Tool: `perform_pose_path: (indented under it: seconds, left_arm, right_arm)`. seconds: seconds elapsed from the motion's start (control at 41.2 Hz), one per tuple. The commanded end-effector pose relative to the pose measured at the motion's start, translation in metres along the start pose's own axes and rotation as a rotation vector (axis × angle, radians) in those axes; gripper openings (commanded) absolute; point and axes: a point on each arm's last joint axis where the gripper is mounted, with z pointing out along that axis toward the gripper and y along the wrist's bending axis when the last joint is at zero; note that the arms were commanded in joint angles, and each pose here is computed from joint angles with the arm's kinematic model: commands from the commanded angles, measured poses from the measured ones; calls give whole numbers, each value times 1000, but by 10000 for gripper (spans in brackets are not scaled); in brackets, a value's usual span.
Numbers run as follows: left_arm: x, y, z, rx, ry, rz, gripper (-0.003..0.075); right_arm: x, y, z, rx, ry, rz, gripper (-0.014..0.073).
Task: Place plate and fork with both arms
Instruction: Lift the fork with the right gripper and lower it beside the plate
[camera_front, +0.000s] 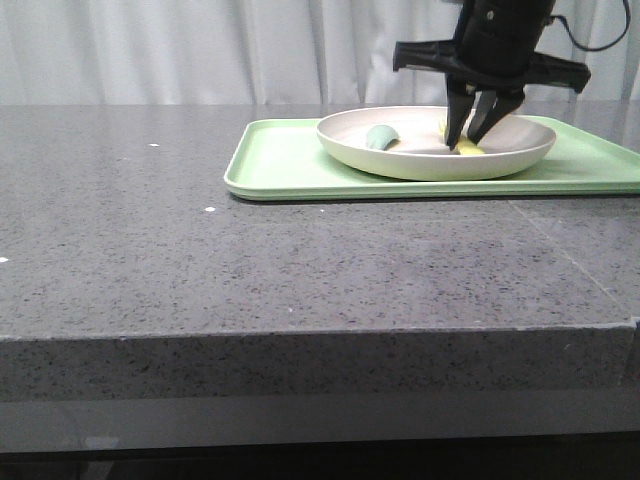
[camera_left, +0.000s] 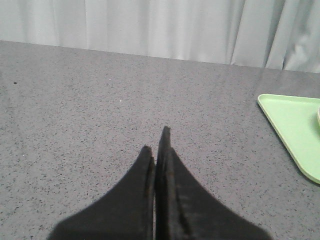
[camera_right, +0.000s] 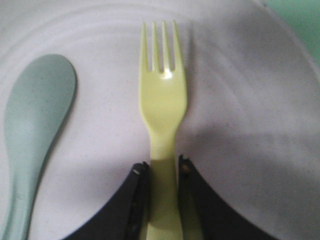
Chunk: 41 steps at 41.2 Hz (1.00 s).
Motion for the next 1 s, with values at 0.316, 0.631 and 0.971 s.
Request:
perform_pose_path:
  seconds: [0.316, 0.631, 0.971]
  left_arm:
    - [-15, -1, -2, 9, -101, -13, -18]
    - [-15, -1, -2, 9, -101, -13, -18]
    - [-15, -1, -2, 9, -101, -13, -18]
  right_arm:
    - [-35, 1, -65, -7, -172, -18, 22]
    - [-49, -47, -72, 128, -162, 25, 22]
    - [-57, -82, -68, 186, -151, 48, 22]
